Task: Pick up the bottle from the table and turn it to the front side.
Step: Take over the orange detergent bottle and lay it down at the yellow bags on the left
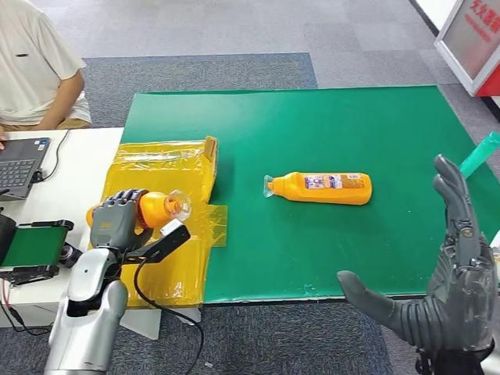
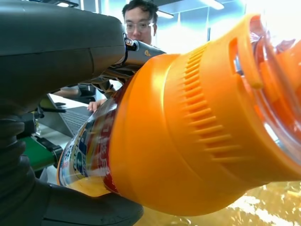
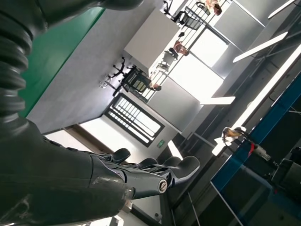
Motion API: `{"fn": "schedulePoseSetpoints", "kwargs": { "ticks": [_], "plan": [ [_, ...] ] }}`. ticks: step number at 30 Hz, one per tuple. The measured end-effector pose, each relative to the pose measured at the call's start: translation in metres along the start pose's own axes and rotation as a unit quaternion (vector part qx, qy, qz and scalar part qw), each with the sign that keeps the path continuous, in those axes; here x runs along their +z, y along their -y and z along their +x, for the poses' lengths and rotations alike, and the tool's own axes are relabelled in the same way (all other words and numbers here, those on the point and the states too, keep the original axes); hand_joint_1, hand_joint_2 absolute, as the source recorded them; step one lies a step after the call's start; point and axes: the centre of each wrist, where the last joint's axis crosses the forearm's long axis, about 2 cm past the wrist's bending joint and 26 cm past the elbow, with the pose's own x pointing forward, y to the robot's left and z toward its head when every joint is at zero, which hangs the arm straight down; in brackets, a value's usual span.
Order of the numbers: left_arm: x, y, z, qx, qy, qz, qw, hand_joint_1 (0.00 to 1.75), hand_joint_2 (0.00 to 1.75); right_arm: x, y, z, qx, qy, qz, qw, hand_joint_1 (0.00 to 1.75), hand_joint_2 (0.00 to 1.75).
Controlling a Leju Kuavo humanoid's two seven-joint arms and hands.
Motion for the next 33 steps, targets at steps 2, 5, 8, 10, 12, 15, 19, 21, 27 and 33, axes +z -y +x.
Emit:
{"fn": "schedulePoseSetpoints", "kwargs": {
  "ticks": [2,5,8,10,12,15,19,21,27,33],
  "plan": [
    [0.0,0.002,0.001,0.001,0.0,-0.004,1.0,0.81,1.75,0.0,0.0,0.0,0.0,0.0,0.0,1.0,0.0,1.75],
    [0.0,0.004,0.001,0.002,0.0,-0.008,1.0,0.0,1.75,0.0,0.0,0.0,0.004,0.002,-0.002,1.0,0.0,1.75],
    [0.0,0.005,0.003,0.004,-0.001,-0.008,1.0,0.0,1.75,0.002,0.001,0.001,0.012,0.006,-0.008,1.0,0.0,1.75],
    [0.0,0.005,0.003,0.004,-0.002,-0.006,1.0,0.0,1.75,0.003,0.002,0.002,0.015,0.008,-0.012,1.0,0.0,1.75],
    [-0.001,0.005,0.003,0.004,-0.003,-0.004,1.0,0.0,1.75,0.004,0.002,0.003,0.017,0.009,-0.014,1.0,0.0,1.75],
    [-0.001,0.005,0.003,0.004,-0.004,-0.002,1.0,0.0,1.75,0.004,0.003,0.004,0.019,0.012,-0.016,1.0,0.0,1.75],
    [-0.001,0.005,0.004,0.006,-0.004,-0.001,1.0,0.0,1.75,0.006,0.004,0.005,0.025,0.012,-0.016,0.999,0.0,1.75],
    [-0.001,0.005,0.006,0.008,-0.003,-0.001,1.0,0.0,1.75,0.007,0.004,0.006,0.027,0.012,-0.016,0.999,0.0,1.75],
    [-0.001,0.005,0.008,0.013,0.002,-0.001,1.0,0.0,1.75,0.009,0.005,0.006,0.029,0.009,-0.016,0.999,0.0,1.75],
    [0.006,-0.005,0.013,0.105,0.028,0.028,0.994,0.0,1.75,0.01,0.006,0.007,0.037,0.004,-0.014,0.999,0.0,1.75]
  ]
}}
